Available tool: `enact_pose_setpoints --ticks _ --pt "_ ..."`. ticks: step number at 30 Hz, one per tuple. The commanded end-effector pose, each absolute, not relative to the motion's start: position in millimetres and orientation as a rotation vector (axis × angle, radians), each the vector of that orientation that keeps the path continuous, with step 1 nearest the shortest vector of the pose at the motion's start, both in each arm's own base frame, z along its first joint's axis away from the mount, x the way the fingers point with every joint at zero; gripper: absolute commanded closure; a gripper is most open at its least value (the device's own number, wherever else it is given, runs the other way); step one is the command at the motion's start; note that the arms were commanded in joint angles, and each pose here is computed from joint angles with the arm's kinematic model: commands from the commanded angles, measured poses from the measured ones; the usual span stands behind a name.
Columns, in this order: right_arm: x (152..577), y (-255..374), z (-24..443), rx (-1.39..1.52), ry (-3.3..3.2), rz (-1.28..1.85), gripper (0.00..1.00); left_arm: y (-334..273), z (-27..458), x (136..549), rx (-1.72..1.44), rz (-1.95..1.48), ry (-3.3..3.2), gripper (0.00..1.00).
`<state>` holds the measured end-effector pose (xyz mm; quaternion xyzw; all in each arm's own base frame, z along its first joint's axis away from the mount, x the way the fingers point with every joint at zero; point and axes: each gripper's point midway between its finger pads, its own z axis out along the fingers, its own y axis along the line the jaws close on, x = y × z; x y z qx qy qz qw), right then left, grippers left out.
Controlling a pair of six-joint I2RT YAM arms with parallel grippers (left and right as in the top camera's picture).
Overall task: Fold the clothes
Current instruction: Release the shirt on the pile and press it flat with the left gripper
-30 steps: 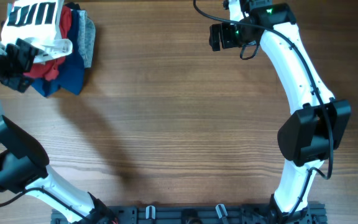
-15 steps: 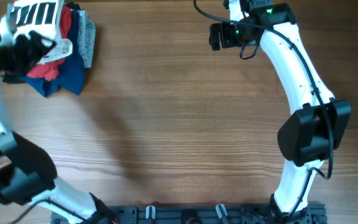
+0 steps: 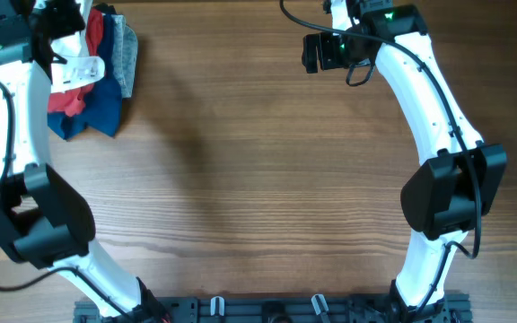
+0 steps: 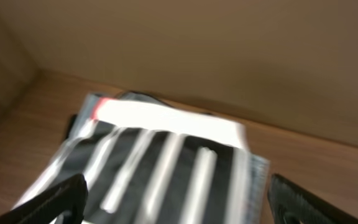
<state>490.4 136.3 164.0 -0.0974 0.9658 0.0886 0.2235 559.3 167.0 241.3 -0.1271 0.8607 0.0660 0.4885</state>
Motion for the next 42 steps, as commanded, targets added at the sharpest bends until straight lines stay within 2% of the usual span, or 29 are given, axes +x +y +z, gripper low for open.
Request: enact_pose_setpoints --ticks 1,6,9,15,18,20,24,28,32,37,42 --pt "493.3 137.5 159.2 -0.28 2.667 0.23 0.0 205.4 233.4 564.0 -0.406 0.247 2.042 0.05" --pt "493.9 137.8 156.2 -0.281 2.672 0.23 0.0 212.2 166.4 573.4 -0.387 0.269 2.159 0.05" --pt "491.1 137.1 149.7 -0.282 2.697 0.227 0.0 225.9 90.3 571.1 -0.484 0.272 2.267 0.04" --pt "491.0 137.3 133.8 -0.282 2.733 0.224 0.0 215.8 -45.7 553.3 -0.498 0.209 2.496 0.0" --pt "489.8 137.0 128.8 -0.281 2.748 0.222 0.0 209.2 -74.6 542.0 -0.508 0.196 2.564 0.0" --pt "490.0 136.9 128.2 -0.283 2.749 0.221 0.0 205.5 -77.6 539.8 -0.504 0.192 2.582 0.0" --pt "491.1 137.2 128.9 -0.283 2.743 0.222 0.0 203.7 -47.1 550.3 -0.485 0.197 2.531 0.0" --pt "496.6 138.5 134.3 -0.281 2.714 0.226 0.0 195.2 20.1 563.2 -0.444 0.201 2.444 0.0" --pt "509.7 146.9 157.9 -0.289 2.612 0.278 0.0 171.2 113.0 565.0 -0.375 0.198 2.347 0.0" --pt "527.2 147.0 216.9 -0.303 2.425 0.266 0.0 129.9 213.9 548.2 -0.3 0.17 2.239 0.0" --pt "533.8 128.2 281.0 -0.245 2.251 0.154 0.0 76.8 266.1 532.4 -0.192 0.105 2.191 0.0"
